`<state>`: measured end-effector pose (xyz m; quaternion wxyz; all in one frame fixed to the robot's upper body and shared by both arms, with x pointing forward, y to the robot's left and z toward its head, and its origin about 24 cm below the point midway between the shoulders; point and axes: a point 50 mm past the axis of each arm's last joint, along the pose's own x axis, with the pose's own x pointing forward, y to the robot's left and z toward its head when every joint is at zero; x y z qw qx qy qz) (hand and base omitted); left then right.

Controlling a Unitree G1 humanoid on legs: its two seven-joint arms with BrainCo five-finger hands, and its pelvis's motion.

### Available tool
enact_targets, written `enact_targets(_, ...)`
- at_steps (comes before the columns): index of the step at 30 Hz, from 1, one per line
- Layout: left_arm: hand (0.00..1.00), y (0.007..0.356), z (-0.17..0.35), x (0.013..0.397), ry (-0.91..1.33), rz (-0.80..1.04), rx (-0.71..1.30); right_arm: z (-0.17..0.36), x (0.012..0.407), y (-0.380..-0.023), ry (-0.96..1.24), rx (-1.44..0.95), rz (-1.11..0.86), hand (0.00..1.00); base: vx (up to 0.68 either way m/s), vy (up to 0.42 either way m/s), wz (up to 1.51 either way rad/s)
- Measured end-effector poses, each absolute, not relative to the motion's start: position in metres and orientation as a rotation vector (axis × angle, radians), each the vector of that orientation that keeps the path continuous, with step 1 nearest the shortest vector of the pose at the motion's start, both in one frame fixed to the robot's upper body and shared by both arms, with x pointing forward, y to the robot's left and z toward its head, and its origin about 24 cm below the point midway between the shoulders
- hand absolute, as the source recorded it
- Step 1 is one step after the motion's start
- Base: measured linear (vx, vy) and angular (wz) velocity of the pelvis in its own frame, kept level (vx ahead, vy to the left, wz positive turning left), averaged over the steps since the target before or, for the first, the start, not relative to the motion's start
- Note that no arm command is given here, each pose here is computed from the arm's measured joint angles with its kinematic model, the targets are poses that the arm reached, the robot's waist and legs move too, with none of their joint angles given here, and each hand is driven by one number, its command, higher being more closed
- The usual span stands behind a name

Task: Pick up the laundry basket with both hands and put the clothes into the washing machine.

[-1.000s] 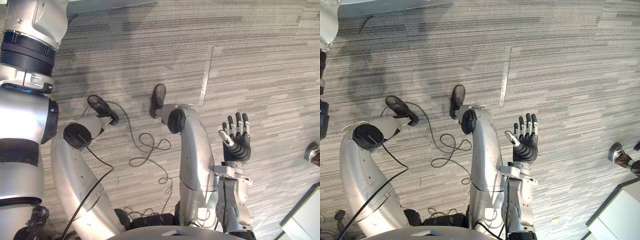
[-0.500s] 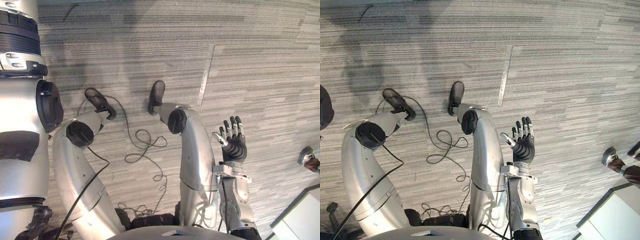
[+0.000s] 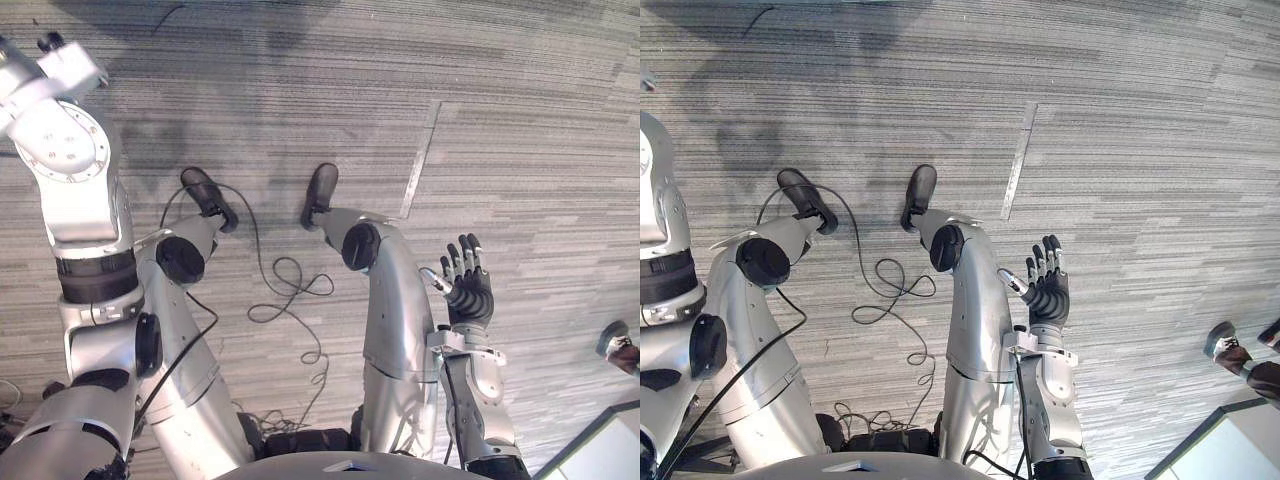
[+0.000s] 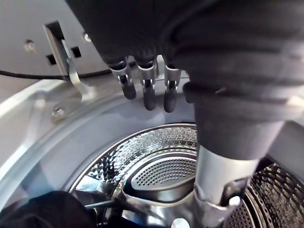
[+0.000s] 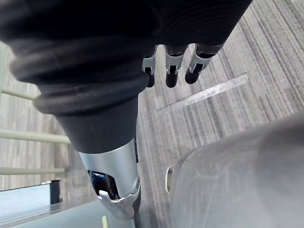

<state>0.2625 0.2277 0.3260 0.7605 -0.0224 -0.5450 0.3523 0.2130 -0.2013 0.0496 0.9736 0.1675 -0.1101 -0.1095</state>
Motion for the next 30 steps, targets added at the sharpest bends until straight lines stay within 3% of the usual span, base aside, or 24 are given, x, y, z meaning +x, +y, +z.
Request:
enact_targets(5,0.00,0.228,0.245,0.248,-0.965,0.873,0.054,0.052,0.213,-0.206,-0.235,0.296,-0.244,0.00,-0.04,-0.010,0.11)
enact_targets(9,0.00,0.198,0.191,0.251,-0.749,0.716,0.062,0.059,0.224,-0.204,-0.264,0.264,-0.241,0.00,-0.04,-0.059,0.16)
enact_targets(14,0.00,0.138,0.124,0.260,-0.478,0.331,-0.005,0.043,0.237,-0.182,-0.161,0.211,-0.184,0.00,-0.03,-0.055,0.13)
enact_targets(18,0.00,0.126,0.076,0.255,-0.266,0.141,-0.142,0.012,0.232,-0.174,-0.005,0.252,-0.231,0.00,-0.01,-0.080,0.30)
enact_targets(21,0.00,0.117,0.031,0.237,-0.059,0.040,-0.257,-0.011,0.215,-0.179,0.097,0.247,-0.283,0.00,0.07,-0.084,0.91)
enact_targets(25,0.00,0.122,-0.014,0.204,0.143,0.039,-0.353,-0.040,0.177,-0.186,0.239,0.225,-0.320,0.00,0.23,-0.124,1.10)
enact_targets(30,0.00,0.120,-0.047,0.191,0.303,0.025,-0.369,-0.072,0.166,-0.194,0.390,0.201,-0.342,0.00,0.17,0.028,0.21)
